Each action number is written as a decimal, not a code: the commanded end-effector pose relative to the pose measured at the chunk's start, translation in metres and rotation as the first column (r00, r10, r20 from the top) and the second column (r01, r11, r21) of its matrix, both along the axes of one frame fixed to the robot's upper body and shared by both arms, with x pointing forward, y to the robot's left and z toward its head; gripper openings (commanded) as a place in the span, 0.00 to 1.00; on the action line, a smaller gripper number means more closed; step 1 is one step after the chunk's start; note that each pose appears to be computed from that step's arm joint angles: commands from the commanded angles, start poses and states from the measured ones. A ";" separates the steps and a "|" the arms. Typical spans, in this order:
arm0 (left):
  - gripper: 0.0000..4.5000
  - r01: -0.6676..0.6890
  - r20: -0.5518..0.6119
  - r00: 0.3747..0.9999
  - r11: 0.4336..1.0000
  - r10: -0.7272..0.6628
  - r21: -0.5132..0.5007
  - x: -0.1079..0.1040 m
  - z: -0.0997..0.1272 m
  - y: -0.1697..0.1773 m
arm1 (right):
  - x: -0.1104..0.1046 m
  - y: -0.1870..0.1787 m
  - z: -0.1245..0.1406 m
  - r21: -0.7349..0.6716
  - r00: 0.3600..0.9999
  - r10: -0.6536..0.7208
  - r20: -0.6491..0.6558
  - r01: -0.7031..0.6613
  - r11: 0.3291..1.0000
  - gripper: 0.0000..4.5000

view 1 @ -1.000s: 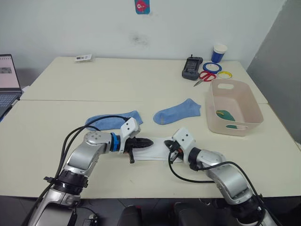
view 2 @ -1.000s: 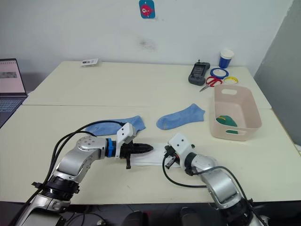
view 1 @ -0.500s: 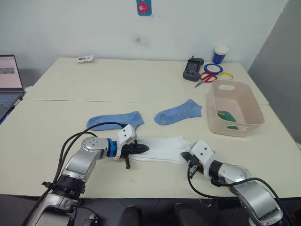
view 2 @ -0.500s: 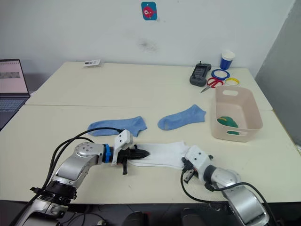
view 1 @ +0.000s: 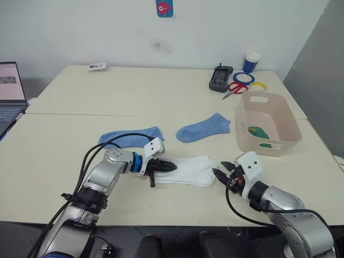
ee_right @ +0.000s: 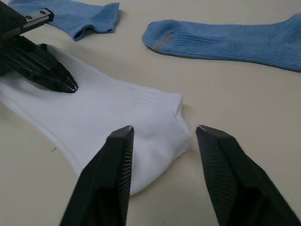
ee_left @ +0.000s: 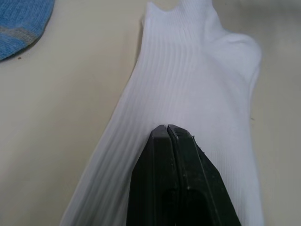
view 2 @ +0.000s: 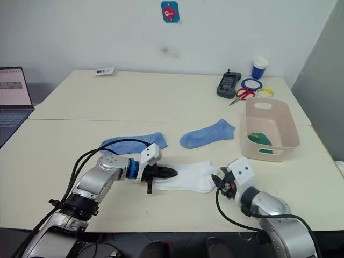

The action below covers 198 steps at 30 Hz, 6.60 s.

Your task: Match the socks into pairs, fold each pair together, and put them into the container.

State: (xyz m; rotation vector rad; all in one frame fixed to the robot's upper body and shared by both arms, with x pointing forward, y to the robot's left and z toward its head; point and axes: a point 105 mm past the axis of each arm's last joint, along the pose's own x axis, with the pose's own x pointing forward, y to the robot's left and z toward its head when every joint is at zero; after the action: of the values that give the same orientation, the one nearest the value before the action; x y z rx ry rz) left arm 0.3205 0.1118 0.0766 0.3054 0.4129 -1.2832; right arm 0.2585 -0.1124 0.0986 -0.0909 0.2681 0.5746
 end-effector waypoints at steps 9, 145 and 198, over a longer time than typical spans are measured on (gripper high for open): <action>0.00 0.004 -0.022 1.000 0.998 -0.003 0.064 -0.007 -0.017 0.007 | 0.015 0.019 -0.020 0.119 0.992 -0.084 -0.089 0.095 0.988 0.76; 0.00 0.156 0.167 0.973 0.987 -0.161 0.047 -0.008 0.074 0.011 | 0.037 0.099 0.022 -0.224 0.863 0.505 0.023 -0.488 0.844 0.00; 0.00 0.093 0.146 0.981 0.970 -0.128 0.223 -0.009 0.010 0.056 | 0.034 0.130 -0.005 0.454 0.770 0.325 -0.548 -0.052 0.889 0.99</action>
State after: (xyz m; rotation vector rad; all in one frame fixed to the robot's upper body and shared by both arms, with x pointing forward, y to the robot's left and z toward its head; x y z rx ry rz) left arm 0.3170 0.1701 0.0929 0.6102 0.3784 -1.2978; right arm 0.2973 -0.0043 0.0955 0.4107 0.7263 0.8209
